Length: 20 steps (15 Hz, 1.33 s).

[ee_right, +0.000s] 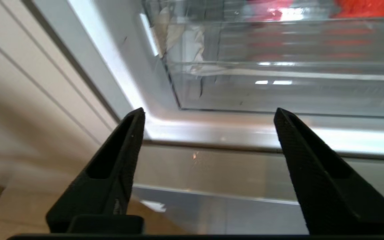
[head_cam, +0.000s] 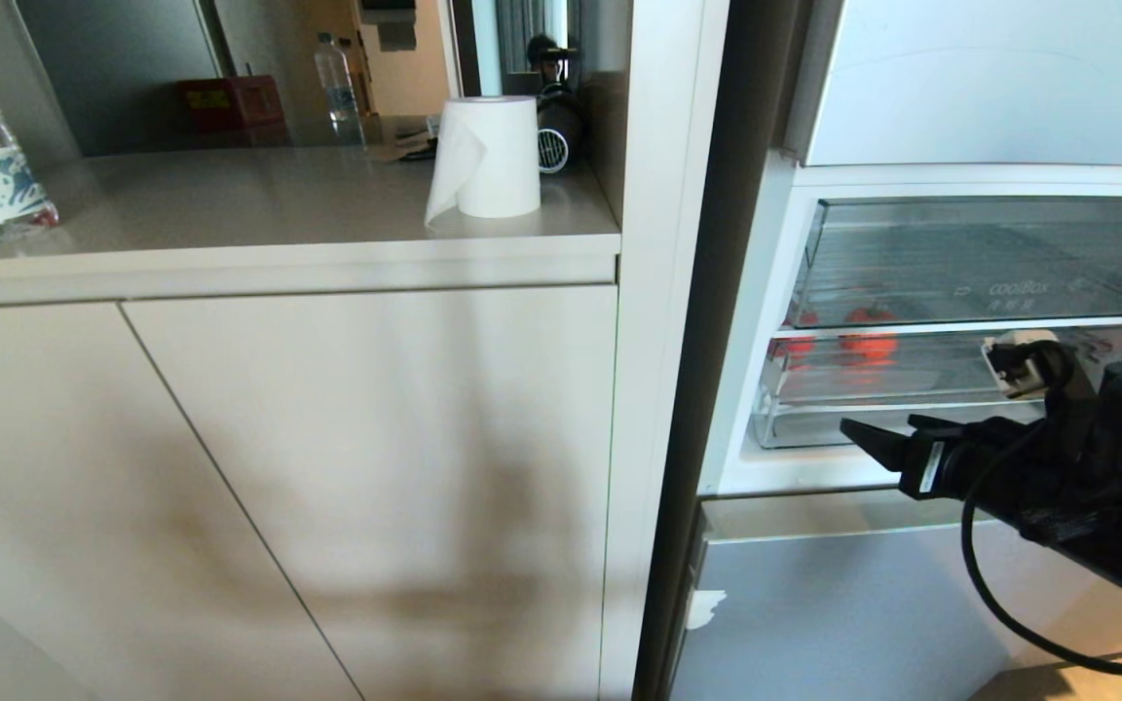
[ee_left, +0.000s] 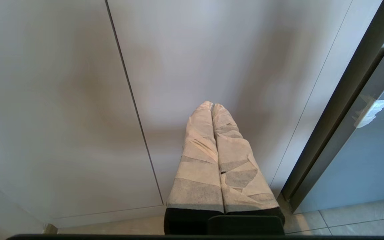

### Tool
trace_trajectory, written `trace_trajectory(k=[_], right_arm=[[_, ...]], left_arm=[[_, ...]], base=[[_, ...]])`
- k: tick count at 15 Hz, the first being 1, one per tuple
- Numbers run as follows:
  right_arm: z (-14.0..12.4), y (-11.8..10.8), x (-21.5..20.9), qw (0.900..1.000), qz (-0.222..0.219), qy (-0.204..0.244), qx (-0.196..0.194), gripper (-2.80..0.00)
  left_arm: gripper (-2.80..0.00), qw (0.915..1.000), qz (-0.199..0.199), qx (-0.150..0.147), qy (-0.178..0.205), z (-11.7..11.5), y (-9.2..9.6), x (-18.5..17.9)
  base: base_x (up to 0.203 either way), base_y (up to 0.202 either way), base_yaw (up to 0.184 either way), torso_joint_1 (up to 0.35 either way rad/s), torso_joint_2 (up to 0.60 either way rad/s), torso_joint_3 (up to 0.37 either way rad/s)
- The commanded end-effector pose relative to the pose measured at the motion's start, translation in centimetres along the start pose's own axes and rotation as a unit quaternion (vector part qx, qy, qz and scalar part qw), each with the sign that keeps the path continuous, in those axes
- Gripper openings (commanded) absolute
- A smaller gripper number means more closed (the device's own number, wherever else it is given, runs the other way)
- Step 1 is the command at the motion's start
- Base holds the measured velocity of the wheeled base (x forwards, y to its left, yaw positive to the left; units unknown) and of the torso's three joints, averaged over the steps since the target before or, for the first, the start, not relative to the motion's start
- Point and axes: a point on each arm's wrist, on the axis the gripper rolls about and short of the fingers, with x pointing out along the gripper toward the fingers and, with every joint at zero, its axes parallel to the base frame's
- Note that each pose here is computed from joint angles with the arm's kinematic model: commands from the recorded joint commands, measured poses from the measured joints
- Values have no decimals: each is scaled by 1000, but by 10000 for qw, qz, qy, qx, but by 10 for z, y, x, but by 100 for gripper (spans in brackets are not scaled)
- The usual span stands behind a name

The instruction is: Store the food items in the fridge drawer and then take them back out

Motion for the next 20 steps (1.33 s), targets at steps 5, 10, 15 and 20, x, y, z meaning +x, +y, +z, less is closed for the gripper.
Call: trace_trajectory(k=[5, 10, 15, 20], right_arm=[[-22, 2, 37, 9996, 70, -263, -117, 0], [-22, 7, 55, 9994, 23, -330, -119, 0], [-18, 13, 67, 9990, -27, -441, -108, 0], [-16, 20, 77, 9978, -305, -588, -91, 0]], left_arm=[[-280, 10000, 0, 2, 8, 0, 0, 0], [-280, 10000, 0, 2, 8, 0, 0, 0], [-280, 10000, 0, 2, 8, 0, 0, 0], [-280, 10000, 0, 2, 5, 0, 0, 0]], base=[[0, 0, 0, 0, 0, 0], [0, 0, 0, 0, 0, 0], [0, 0, 0, 0, 0, 0], [0, 0, 0, 0, 0, 0]])
